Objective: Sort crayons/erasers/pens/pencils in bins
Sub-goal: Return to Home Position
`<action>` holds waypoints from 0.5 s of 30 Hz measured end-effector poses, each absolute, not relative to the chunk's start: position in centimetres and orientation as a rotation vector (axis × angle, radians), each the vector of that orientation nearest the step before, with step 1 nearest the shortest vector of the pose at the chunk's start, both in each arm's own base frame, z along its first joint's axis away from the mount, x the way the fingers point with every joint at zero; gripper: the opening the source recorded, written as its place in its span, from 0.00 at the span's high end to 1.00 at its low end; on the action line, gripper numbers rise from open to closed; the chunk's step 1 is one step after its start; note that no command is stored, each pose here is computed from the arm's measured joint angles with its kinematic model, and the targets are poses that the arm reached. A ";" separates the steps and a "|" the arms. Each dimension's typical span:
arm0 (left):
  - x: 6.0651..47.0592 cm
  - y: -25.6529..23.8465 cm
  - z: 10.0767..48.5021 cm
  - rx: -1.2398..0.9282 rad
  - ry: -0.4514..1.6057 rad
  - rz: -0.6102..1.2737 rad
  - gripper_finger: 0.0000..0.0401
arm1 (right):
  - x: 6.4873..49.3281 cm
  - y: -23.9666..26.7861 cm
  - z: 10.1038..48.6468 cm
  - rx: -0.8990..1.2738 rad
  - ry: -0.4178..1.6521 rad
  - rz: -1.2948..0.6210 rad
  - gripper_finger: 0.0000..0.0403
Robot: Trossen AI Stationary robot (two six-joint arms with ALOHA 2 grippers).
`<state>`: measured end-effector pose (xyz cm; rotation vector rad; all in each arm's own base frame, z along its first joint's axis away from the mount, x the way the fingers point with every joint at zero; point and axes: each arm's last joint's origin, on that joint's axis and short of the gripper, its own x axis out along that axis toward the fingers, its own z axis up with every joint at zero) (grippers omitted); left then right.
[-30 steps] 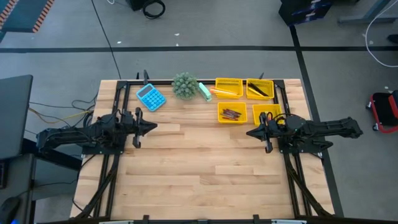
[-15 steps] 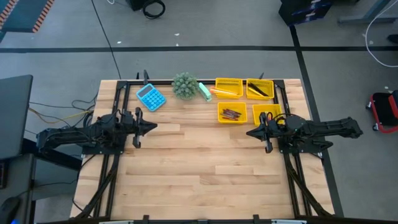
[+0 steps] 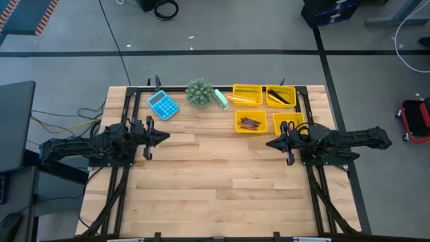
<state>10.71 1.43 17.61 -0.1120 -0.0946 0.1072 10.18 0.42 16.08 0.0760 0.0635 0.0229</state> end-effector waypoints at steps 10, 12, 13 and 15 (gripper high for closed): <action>10.7 1.4 17.6 -0.112 -0.095 0.107 0.93 | 10.2 0.4 16.1 0.076 0.064 0.023 0.98; 10.7 1.4 17.6 -0.112 -0.094 0.107 0.92 | 10.2 0.4 16.1 0.076 0.064 0.023 0.98; 10.7 1.4 17.6 -0.112 -0.095 0.107 0.92 | 10.2 0.4 16.1 0.076 0.064 0.023 0.98; 10.7 1.4 17.6 -0.112 -0.094 0.107 0.91 | 10.2 0.4 16.1 0.076 0.064 0.023 0.98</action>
